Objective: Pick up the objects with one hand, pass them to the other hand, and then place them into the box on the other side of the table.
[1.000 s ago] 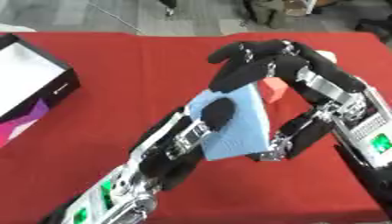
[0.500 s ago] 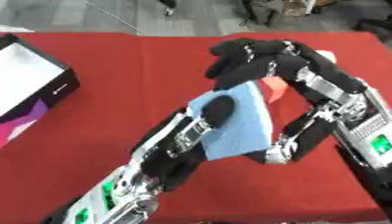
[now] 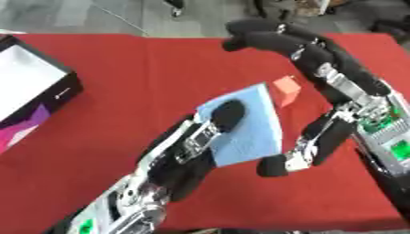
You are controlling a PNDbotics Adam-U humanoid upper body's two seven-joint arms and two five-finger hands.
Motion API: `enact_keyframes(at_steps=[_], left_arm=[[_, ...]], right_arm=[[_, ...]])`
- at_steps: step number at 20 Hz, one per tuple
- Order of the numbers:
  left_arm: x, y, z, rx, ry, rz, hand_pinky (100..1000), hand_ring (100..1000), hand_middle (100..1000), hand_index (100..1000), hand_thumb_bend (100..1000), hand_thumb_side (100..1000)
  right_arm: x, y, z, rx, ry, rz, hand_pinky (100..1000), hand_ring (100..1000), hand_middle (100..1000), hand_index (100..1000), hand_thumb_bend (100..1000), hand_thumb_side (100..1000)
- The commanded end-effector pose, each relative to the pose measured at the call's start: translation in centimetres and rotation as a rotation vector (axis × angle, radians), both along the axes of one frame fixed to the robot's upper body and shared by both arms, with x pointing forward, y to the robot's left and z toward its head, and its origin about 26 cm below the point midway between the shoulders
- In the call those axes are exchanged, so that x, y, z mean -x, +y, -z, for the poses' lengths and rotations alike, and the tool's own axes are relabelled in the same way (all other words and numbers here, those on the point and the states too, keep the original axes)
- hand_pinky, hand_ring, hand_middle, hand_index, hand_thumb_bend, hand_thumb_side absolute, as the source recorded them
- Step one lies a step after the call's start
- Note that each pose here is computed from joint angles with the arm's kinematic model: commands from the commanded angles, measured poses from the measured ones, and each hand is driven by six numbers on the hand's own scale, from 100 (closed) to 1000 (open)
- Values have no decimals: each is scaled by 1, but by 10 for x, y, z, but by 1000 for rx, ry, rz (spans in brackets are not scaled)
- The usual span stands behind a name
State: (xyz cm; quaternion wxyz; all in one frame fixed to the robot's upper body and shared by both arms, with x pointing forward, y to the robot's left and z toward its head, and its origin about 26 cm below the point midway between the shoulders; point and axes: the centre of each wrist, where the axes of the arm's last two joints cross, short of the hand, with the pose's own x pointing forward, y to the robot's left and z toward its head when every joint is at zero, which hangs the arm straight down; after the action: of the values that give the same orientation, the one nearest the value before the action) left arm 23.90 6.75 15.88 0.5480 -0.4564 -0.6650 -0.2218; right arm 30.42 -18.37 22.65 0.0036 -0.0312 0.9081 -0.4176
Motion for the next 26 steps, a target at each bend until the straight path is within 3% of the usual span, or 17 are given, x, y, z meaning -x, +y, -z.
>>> enact_keyframes(at_steps=[1, 4, 9, 13, 16, 20, 22, 24, 26], left_arm=[[-3, 7, -2, -7, -10, -51, 925, 654, 573, 552, 100, 557], [-10, 15, 4, -31, -7, -126, 926, 652, 570, 546, 100, 554], [-27, 66, 10, -150, -37, -478, 941, 683, 593, 524, 100, 545], [-37, 116, 1, -328, -114, -831, 925, 694, 602, 509, 100, 482], [-44, 153, -11, -492, -206, -1090, 898, 698, 610, 509, 100, 381], [-48, 193, -35, -839, -351, -1405, 815, 679, 600, 547, 100, 130], [-49, 209, -46, -1065, -393, -1552, 760, 656, 588, 598, 183, 100], [-49, 220, -52, -1258, -436, -1647, 676, 618, 568, 707, 383, 100], [-57, 242, -50, -1444, -470, -1698, 645, 604, 559, 753, 451, 100]], right_arm=[[2, -4, -6, -80, -25, 33, 929, 841, 934, 1000, 577, 368], [2, -6, -4, -126, -31, 58, 924, 832, 920, 1000, 559, 361], [2, -17, 2, -192, -22, 99, 923, 813, 882, 1000, 507, 365], [3, -23, 10, -176, -4, 130, 933, 810, 877, 1000, 484, 377], [5, -27, 16, -158, 12, 150, 940, 809, 873, 1000, 470, 386], [6, -30, 22, -139, 34, 168, 949, 806, 868, 1000, 455, 398], [7, -31, 24, -127, 40, 172, 952, 806, 865, 1000, 445, 403], [7, -31, 26, -119, 48, 175, 956, 804, 862, 1000, 437, 409], [8, -32, 28, -109, 55, 176, 957, 804, 861, 1000, 434, 411]])
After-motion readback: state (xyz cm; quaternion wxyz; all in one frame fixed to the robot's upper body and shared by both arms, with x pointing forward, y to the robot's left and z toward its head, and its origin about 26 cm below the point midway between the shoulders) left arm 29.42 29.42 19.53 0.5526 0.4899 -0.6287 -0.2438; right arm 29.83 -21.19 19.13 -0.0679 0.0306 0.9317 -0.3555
